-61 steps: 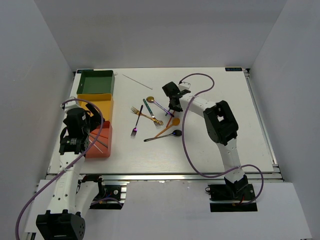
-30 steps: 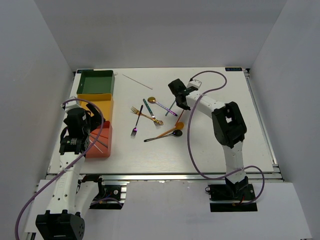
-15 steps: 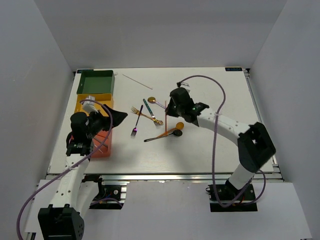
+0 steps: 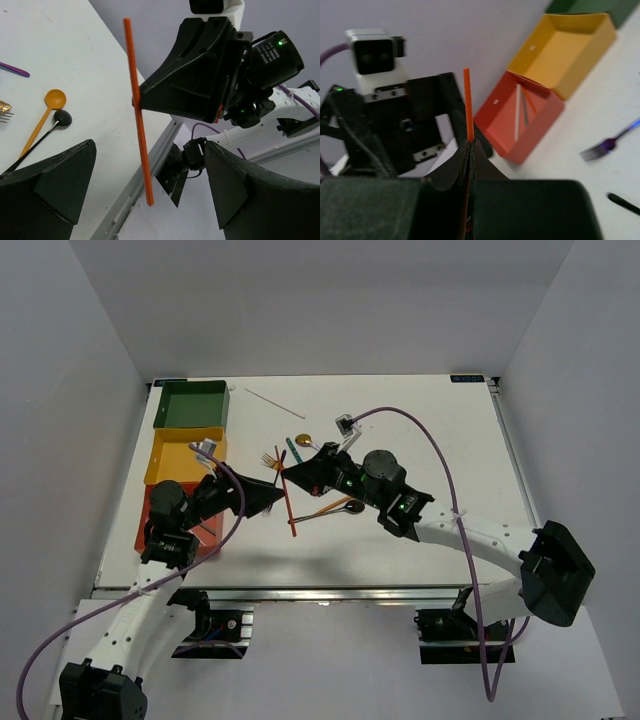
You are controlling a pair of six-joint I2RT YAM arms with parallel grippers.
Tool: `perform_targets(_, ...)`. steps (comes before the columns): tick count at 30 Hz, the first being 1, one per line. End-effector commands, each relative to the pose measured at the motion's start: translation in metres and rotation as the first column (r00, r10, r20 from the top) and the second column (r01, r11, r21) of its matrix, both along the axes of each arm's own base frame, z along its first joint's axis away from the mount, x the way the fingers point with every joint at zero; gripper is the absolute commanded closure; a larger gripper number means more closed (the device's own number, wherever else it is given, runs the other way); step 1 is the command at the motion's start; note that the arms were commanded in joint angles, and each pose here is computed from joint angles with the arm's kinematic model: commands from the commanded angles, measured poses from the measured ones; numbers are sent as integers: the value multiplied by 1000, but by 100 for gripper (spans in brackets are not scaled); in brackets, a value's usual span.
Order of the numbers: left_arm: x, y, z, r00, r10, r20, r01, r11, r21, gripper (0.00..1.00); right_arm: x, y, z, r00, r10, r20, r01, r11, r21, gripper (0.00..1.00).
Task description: Sort the eating utensils into containers
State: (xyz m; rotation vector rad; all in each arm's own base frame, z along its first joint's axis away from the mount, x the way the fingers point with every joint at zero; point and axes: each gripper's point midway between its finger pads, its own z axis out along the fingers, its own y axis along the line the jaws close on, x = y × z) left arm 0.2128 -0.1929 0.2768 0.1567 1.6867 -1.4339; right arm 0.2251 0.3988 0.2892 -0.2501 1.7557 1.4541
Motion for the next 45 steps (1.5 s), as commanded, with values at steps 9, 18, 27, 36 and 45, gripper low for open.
perform_targets(9,-9,-15,6,998,-61,36,61,998,1,39,-21,16,79,993,21,118,-47,973,227,100)
perform_targets(18,-11,-19,18,995,-80,62,81,997,-13,100,-14,21,75,995,-9,100,-12,977,213,100)
perform_targets(27,73,77,-72,743,631,-223,-460,724,514,100,54,-62,16,901,-429,-67,430,903,-4,41)
perform_targets(36,61,250,-156,159,948,-274,-512,317,798,100,62,-148,-12,819,-568,-85,564,823,-73,40)
perform_targets(45,47,275,-167,101,949,-298,-477,309,823,100,60,-157,-17,817,-575,-46,569,816,-100,40)
